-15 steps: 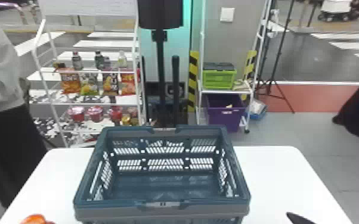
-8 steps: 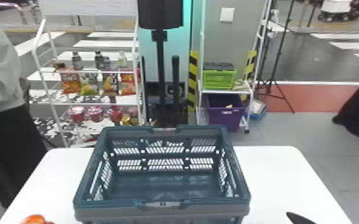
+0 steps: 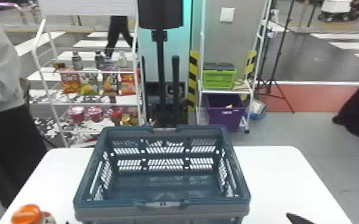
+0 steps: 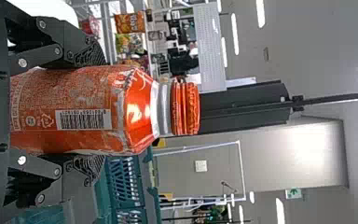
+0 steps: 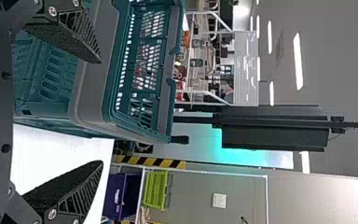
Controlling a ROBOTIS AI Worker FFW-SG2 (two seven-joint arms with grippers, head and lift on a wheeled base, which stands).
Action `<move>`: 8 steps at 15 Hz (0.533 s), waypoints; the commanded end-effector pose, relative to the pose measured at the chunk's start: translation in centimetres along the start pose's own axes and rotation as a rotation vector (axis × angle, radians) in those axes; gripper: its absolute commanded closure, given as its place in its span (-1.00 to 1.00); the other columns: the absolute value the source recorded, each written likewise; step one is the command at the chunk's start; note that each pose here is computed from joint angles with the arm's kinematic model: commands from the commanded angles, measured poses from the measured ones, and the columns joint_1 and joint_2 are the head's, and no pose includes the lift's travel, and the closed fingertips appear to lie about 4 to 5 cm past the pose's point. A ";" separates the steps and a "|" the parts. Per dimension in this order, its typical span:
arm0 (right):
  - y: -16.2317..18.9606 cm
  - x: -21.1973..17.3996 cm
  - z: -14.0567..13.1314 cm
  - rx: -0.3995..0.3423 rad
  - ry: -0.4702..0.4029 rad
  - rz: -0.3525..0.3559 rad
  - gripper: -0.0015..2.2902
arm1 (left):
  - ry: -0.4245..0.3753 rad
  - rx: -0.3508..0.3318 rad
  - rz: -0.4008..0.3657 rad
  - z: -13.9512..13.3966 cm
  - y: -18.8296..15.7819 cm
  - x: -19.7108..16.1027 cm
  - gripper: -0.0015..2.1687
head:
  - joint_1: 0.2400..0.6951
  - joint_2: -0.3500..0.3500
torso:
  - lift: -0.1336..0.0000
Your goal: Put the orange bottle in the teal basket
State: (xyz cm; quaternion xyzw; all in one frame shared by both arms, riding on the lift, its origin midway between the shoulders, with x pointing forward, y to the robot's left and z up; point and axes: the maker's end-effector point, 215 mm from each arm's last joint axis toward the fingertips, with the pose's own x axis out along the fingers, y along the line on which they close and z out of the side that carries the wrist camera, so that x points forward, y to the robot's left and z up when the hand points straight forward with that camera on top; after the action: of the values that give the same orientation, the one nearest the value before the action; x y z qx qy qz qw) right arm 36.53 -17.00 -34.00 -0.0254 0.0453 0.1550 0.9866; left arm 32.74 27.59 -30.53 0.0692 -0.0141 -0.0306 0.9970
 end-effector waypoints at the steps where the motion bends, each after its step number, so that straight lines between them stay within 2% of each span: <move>1: 0.2 -0.1 0.1 0.005 -0.004 0.002 -0.89 | 0.004 0.005 0.006 1.5 1.1 1.0 0.97 | 0.14 0.00 | 1.00; 2: 0.5 -0.2 0.0 0.007 -0.003 0.005 -0.89 | 0.017 0.009 0.012 1.7 1.7 1.4 0.97 | 0.14 0.00 | 1.00; 5: 0.8 -0.5 0.1 0.020 -0.007 0.007 -0.89 | 0.018 0.001 -0.035 3.4 1.9 3.4 0.97 | 0.14 0.00 | 1.00; 8: 0.9 -0.7 0.4 0.024 -0.017 0.008 -0.89 | 0.058 0.031 -0.065 4.0 2.9 5.1 0.97 | 0.14 0.00 | 1.00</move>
State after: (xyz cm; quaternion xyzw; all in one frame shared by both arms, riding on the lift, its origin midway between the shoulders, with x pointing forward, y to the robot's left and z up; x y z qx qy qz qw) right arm 35.75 -16.29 -33.61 -0.0137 0.0396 0.1597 0.9863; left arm 37.03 29.05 -26.37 0.0793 0.0070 -0.0594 0.9951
